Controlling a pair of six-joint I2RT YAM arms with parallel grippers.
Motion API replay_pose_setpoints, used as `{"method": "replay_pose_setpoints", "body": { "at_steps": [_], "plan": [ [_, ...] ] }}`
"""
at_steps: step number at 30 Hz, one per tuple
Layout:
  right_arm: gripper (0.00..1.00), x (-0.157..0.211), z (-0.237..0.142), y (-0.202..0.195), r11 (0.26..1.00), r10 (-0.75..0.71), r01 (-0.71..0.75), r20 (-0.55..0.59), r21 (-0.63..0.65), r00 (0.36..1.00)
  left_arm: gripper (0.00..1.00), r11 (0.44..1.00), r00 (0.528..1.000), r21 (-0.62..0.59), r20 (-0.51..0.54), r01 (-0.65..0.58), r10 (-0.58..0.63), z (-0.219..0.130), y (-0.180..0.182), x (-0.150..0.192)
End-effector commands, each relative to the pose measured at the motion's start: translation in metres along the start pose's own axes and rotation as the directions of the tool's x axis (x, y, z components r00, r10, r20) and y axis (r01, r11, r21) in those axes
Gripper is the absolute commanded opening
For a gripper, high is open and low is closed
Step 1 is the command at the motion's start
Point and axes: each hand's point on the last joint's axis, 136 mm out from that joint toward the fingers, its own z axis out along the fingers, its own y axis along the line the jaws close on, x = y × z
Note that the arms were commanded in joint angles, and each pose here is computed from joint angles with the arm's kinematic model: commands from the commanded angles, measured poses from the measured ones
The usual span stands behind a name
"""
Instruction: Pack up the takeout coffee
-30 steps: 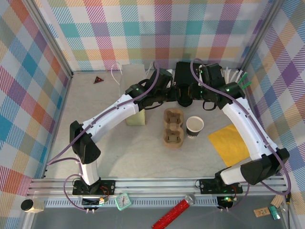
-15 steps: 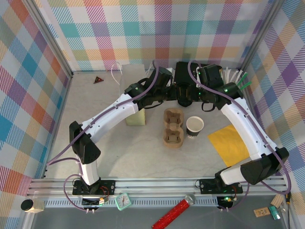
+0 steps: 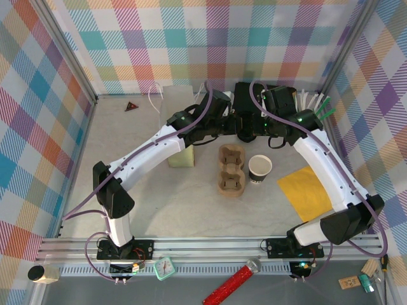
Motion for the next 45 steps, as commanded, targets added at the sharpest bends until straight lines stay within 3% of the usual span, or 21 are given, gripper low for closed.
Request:
{"method": "replay_pose_setpoints", "body": {
  "at_steps": [1,4,9,11,16,19,28,33,37,45],
  "plan": [
    [0.00,0.001,0.001,0.003,1.000,0.012,-0.012,-0.016,-0.011,1.000,0.45,0.999,0.999,0.038,0.021,-0.024,0.024,-0.005,-0.014,-0.008],
    [0.00,0.002,0.006,0.007,0.999,0.033,-0.034,-0.019,-0.034,0.999,0.68,0.998,0.999,0.049,0.045,-0.033,0.031,-0.016,-0.019,-0.016],
    [0.00,-0.001,0.011,0.016,0.980,0.119,-0.123,-0.033,-0.158,0.992,0.79,0.995,0.990,0.099,0.143,-0.030,0.016,-0.055,-0.027,-0.043],
    [0.00,-0.007,0.009,0.023,0.948,0.174,-0.178,-0.038,-0.263,0.984,0.82,0.986,0.983,0.164,0.183,-0.001,-0.029,-0.073,-0.030,-0.056],
    [0.00,-0.036,-0.006,0.034,0.754,0.346,-0.325,-0.075,-0.571,0.935,0.82,0.931,0.954,0.353,0.236,0.096,-0.188,-0.110,-0.029,-0.087],
    [0.00,-0.055,-0.025,0.046,0.623,0.370,-0.320,-0.091,-0.713,0.924,0.82,0.885,0.936,0.458,0.264,0.090,-0.231,-0.124,-0.037,-0.101],
    [0.00,-0.088,-0.076,0.075,0.346,0.305,-0.227,-0.119,-0.910,0.945,0.78,0.791,0.922,0.596,0.214,0.139,-0.323,-0.121,-0.043,-0.121],
    [0.00,-0.093,-0.084,0.081,0.264,0.276,-0.232,-0.157,-0.936,0.948,0.78,0.728,0.914,0.673,0.202,0.131,-0.351,-0.125,-0.049,-0.131],
    [0.00,-0.099,-0.085,0.082,0.217,0.281,-0.257,-0.192,-0.942,0.940,0.77,0.737,0.925,0.668,0.210,0.102,-0.318,-0.121,-0.049,-0.131],
    [0.00,-0.102,-0.084,0.084,0.197,0.272,-0.267,-0.209,-0.943,0.939,0.76,0.666,0.932,0.730,0.115,0.155,-0.344,-0.113,-0.061,-0.134]
  ]
}}
